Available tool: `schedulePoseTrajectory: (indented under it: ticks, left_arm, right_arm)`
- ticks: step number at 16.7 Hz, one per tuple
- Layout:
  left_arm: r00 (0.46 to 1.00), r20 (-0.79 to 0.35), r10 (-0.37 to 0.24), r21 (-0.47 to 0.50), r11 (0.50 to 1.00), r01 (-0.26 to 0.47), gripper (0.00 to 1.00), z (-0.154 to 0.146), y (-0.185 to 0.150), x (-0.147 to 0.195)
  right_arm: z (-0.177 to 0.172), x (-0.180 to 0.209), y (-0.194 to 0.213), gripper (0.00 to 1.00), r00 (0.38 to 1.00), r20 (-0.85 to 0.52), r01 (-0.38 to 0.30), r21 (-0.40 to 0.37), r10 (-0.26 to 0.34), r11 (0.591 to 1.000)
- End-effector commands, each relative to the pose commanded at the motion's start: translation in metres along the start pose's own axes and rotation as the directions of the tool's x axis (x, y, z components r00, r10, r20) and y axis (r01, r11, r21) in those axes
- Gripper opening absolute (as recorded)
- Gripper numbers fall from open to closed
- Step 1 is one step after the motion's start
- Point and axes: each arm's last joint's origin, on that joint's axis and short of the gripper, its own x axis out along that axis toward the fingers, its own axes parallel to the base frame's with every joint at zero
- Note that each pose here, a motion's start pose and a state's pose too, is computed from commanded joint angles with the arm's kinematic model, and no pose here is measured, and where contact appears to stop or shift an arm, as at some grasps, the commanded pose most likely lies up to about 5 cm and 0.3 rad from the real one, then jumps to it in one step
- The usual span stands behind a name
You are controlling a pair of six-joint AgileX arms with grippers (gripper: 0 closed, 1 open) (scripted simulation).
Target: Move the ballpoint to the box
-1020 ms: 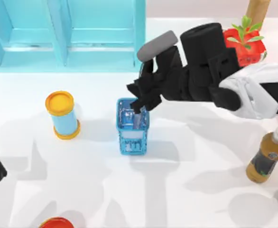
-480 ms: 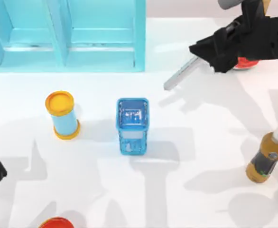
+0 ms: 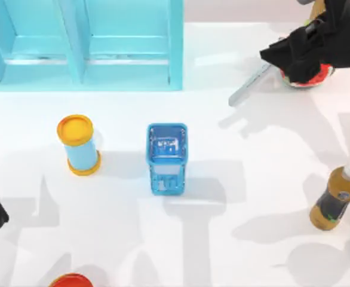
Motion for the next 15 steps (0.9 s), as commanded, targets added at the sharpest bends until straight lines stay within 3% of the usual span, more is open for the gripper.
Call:
schedulePoseTrajectory:
  ticks: [4,8,11,15]
  left_arm:
    - [1.000,0.000,0.000,0.000,1.000,0.000,1.00,0.000,0.000,0.000]
    - [1.000,0.000,0.000,0.000,1.000,0.000,1.00,0.000,0.000,0.000]
    - [1.000,0.000,0.000,0.000,1.000,0.000,1.00,0.000,0.000,0.000]
    - [1.000,0.000,0.000,0.000,1.000,0.000,1.00,0.000,0.000,0.000]
  right_arm:
    - [-0.009,-0.061,-0.052,0.00,0.974,-0.102,0.205,0.023,-0.202,0.978]
    - [-0.038,-0.155,-0.085,0.00,0.880,-0.286,0.417,0.084,-0.379,0.905]
    - [-0.053,-0.205,-0.082,0.00,0.811,-0.379,0.509,0.085,-0.445,0.856]
    - [-0.060,-0.224,-0.075,0.00,0.778,-0.419,0.545,0.075,-0.469,0.835]
